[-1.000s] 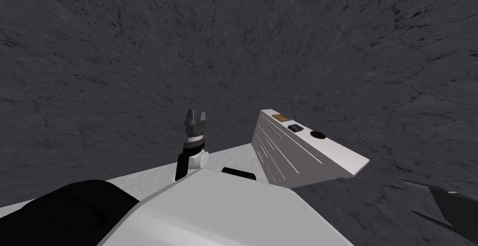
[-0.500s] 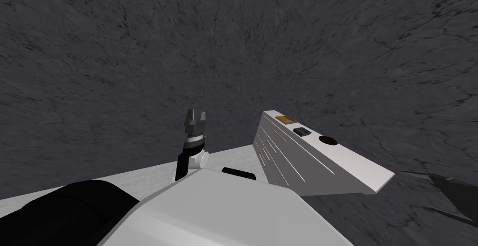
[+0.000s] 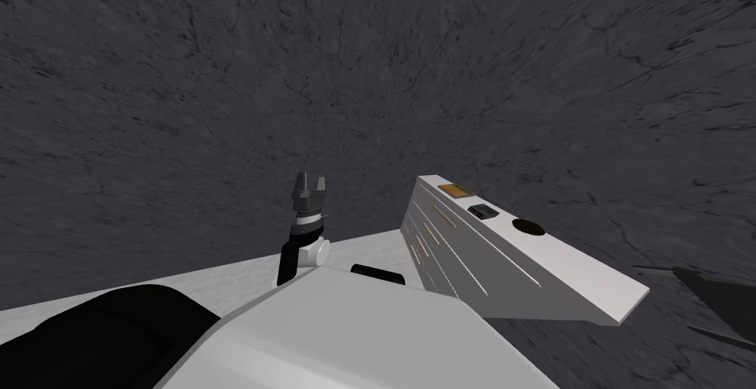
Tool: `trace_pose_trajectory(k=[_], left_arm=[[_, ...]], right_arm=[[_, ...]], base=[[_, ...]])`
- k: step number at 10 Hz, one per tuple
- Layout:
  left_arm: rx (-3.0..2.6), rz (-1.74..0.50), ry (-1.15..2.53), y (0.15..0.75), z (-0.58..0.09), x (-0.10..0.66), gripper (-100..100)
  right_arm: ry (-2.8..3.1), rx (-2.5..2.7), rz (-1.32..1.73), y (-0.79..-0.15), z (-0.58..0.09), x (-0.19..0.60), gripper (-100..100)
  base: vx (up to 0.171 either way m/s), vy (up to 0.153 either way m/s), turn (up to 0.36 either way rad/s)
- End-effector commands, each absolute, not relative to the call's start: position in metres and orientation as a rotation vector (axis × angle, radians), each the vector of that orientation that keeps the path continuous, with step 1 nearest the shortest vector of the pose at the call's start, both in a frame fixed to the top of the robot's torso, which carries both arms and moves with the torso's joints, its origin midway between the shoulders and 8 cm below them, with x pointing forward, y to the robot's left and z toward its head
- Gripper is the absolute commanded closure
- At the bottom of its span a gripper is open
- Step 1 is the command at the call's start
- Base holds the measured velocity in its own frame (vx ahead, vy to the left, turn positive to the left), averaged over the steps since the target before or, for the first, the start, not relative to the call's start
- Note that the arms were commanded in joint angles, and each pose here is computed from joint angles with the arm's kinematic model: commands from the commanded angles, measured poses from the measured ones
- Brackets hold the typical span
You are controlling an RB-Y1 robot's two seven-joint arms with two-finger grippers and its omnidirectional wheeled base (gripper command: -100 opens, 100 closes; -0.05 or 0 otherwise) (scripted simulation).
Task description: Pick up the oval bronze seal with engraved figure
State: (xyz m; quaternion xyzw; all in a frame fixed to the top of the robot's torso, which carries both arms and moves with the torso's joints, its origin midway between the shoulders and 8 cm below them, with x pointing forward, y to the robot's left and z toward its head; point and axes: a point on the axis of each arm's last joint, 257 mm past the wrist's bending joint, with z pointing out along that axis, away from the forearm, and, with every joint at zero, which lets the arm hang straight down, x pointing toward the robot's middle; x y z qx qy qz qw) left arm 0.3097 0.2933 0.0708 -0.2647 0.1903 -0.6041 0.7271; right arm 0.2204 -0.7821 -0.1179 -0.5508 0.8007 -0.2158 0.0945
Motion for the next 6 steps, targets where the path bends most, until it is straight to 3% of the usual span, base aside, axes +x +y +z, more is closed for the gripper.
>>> trace_pose_trajectory(k=[1, 6], left_arm=[[-0.583, -1.332, 0.420, 0.293, 0.071, 0.310, 0], [-0.583, -1.332, 0.420, 0.293, 0.071, 0.310, 0]], right_arm=[[2.366, -1.629, -0.645, -0.781, -0.116, 0.224, -100], [2.343, -1.834, -0.619, -0.774, -0.095, 0.244, -100]], base=[[0.000, 0.000, 0.000], [0.043, -0.004, 0.064]])
